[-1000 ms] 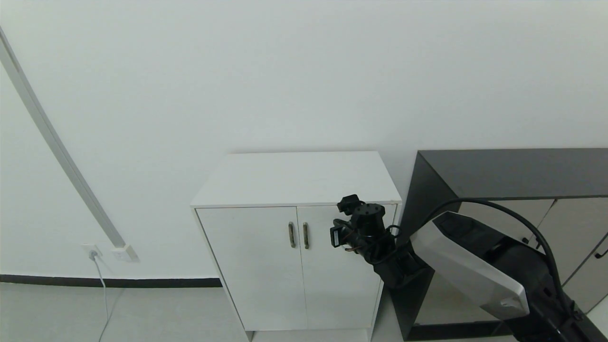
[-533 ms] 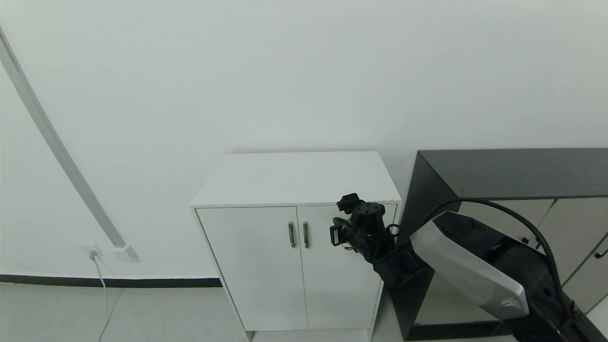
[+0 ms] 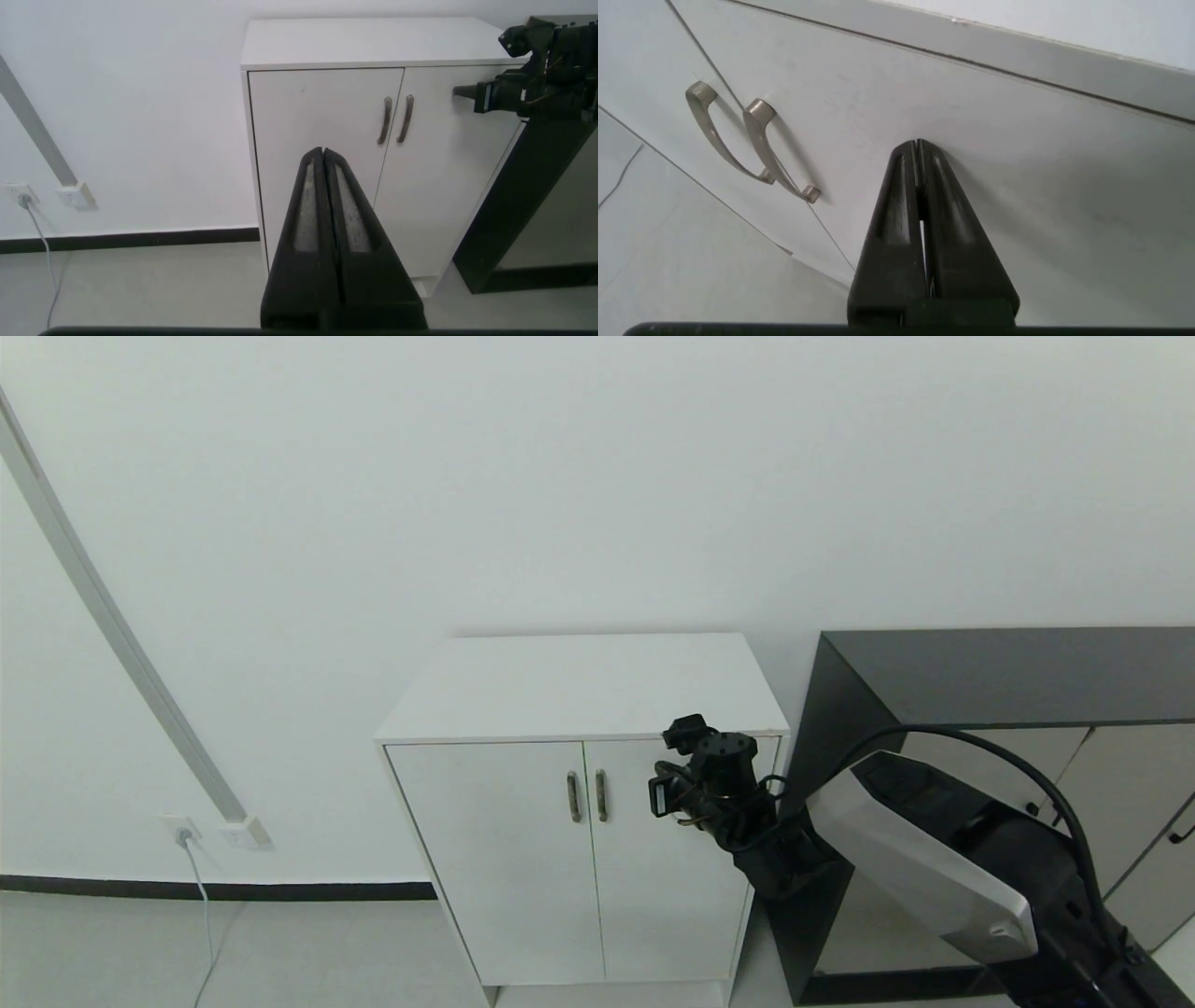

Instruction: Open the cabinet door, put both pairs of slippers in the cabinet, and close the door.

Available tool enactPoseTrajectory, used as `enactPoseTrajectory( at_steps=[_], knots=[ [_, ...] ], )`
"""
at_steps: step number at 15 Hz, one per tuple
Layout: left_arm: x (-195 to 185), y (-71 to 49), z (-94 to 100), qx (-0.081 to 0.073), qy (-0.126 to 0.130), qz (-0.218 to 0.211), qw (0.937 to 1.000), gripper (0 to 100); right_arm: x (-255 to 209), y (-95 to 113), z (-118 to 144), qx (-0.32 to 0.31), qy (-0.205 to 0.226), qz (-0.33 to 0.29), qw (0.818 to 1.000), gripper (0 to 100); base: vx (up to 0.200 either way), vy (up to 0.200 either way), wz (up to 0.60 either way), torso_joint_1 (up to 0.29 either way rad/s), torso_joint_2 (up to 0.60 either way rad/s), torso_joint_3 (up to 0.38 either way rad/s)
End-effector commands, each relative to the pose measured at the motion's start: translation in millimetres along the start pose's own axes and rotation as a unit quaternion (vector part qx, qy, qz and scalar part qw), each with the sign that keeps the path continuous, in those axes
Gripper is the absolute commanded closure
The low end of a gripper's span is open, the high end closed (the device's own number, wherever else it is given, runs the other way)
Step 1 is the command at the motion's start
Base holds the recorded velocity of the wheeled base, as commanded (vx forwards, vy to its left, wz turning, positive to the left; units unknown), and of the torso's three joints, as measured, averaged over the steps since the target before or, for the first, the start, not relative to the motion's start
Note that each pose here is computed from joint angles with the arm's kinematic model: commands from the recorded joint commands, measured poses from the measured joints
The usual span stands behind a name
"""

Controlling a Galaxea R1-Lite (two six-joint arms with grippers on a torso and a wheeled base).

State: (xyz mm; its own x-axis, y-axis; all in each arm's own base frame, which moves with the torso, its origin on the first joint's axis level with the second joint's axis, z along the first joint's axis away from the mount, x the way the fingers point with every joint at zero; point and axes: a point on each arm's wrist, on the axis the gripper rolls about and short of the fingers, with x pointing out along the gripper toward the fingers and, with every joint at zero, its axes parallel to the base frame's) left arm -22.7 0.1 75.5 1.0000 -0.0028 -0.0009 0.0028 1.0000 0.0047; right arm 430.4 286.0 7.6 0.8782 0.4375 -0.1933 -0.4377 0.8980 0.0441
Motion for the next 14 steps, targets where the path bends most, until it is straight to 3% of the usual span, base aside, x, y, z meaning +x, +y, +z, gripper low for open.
enactPoseTrajectory(
  at_steps=[1, 6, 9, 14],
  knots=[
    [0.1, 0.0, 0.0, 0.0, 0.0, 0.0, 1.0, 100, -6.1, 0.5, 8.2, 0.0, -0.003, 0.0, 1.0, 100, 0.0, 0.0, 0.0, 0.0, 0.0, 0.0],
    [0.1, 0.0, 0.0, -0.001, 0.0, 0.001, 1.0, 100, -42.0, -8.4, 39.2, 0.004, -0.019, -0.016, 1.0, 100, 0.0, 0.0, 0.0, 0.0, 0.0, 0.0],
    [0.1, 0.0, 0.0, -0.001, 0.0, 0.001, 1.0, 100, -67.7, -28.2, 64.8, 0.012, -0.047, -0.034, 0.998, 100, 0.0, 0.0, 0.0, 0.0, 0.0, 0.0],
    [0.1, 0.0, 0.0, -0.001, 0.0, 0.0, 1.0, 100, -139.7, -76.0, 93.7, 0.019, -0.042, -0.11, 0.993, 100, 0.0, 0.0, 0.0, 0.0, 0.0, 0.0]
  ],
)
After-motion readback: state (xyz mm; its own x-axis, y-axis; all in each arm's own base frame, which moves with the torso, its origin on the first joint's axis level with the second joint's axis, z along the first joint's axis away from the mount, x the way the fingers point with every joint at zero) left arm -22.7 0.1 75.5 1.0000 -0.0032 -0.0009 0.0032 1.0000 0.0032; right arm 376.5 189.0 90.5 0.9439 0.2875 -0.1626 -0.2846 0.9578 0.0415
